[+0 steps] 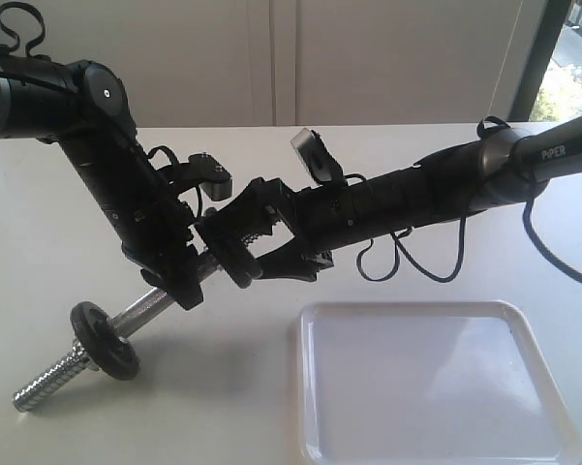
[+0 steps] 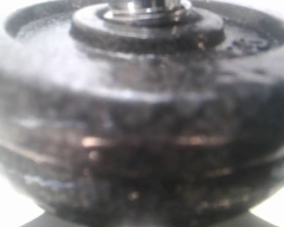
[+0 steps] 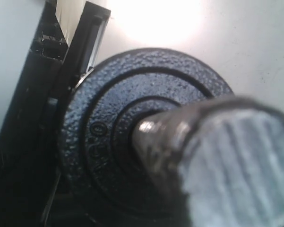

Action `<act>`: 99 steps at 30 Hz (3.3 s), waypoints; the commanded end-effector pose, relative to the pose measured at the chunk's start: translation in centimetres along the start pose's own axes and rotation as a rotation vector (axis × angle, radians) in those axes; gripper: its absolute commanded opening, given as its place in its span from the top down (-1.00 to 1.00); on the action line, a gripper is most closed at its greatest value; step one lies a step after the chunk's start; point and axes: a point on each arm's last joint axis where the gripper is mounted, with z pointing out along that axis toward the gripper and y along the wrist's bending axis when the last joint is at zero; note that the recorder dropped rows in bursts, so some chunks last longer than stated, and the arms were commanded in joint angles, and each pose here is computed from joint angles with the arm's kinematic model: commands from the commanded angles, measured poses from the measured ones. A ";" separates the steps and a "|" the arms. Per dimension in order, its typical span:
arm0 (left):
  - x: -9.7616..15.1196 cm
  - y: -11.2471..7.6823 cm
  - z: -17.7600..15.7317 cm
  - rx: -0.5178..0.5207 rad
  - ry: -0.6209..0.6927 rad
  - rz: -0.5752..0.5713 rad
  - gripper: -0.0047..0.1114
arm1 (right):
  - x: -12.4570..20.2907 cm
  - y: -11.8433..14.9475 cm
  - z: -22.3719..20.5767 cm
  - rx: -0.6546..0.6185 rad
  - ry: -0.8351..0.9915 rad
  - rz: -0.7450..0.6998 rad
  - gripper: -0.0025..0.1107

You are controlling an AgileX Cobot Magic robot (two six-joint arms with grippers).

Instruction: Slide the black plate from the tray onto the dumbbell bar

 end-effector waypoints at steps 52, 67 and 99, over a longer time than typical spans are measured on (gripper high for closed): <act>-1.1 -1.1 -2.0 0.032 -0.105 -0.029 0.92 | -2.3 -0.5 -9.7 0.017 -0.114 0.055 -0.49; -1.0 -0.3 0.3 0.065 -0.069 -0.055 0.92 | -2.4 -0.6 -10.0 0.016 -0.126 0.073 0.96; -0.3 0.2 1.9 0.076 -0.015 -0.061 -0.05 | -2.5 -0.5 -10.0 0.011 -0.132 0.075 0.96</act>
